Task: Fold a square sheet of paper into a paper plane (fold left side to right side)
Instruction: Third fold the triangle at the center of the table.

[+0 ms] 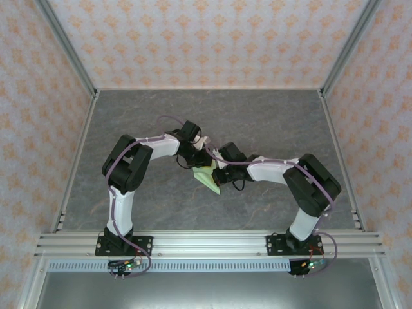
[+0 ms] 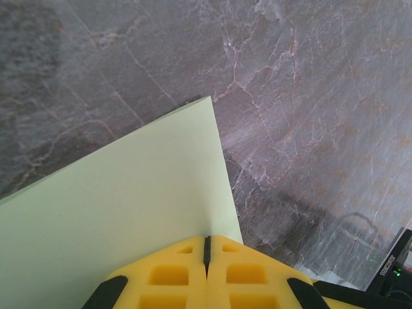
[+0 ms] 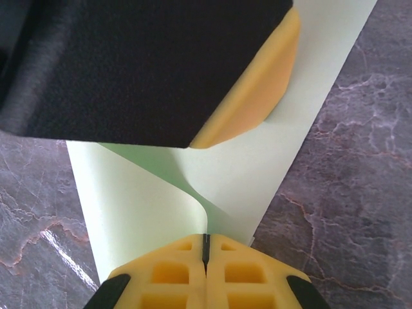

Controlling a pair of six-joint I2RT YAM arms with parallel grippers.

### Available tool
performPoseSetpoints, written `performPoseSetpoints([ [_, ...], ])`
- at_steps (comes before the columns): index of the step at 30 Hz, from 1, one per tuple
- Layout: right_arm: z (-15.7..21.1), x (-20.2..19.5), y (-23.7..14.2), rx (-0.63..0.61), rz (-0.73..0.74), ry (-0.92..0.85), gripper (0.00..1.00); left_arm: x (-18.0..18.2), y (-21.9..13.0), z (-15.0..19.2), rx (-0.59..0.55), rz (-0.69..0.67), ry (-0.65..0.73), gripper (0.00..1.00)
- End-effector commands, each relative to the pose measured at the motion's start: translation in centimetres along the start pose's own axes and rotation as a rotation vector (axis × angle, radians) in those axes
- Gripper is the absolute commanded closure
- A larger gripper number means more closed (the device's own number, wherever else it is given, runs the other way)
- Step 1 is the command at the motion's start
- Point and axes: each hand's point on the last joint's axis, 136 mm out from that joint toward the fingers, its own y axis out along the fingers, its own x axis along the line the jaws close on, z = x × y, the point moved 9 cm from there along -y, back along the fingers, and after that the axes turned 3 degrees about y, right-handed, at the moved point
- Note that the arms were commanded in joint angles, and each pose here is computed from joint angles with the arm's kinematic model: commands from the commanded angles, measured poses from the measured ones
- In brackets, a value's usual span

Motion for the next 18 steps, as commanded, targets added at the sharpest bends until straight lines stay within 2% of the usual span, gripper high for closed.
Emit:
performPoseSetpoints([
  [1,-0.3,-0.1,0.2,0.016,0.010,0.007,0.98,1.4,1.1,1.7,0.074,-0.066,-0.032,0.95],
  [14,1.8,-1.0,1.3,0.145,0.044,0.024,0.98,0.8,0.3,1.2,0.061,-0.063,-0.022,0.94],
  [18,2.4,-1.2,1.5,0.182,0.052,0.029,0.98,0.5,-0.7,0.3,0.048,-0.064,-0.021,0.88],
])
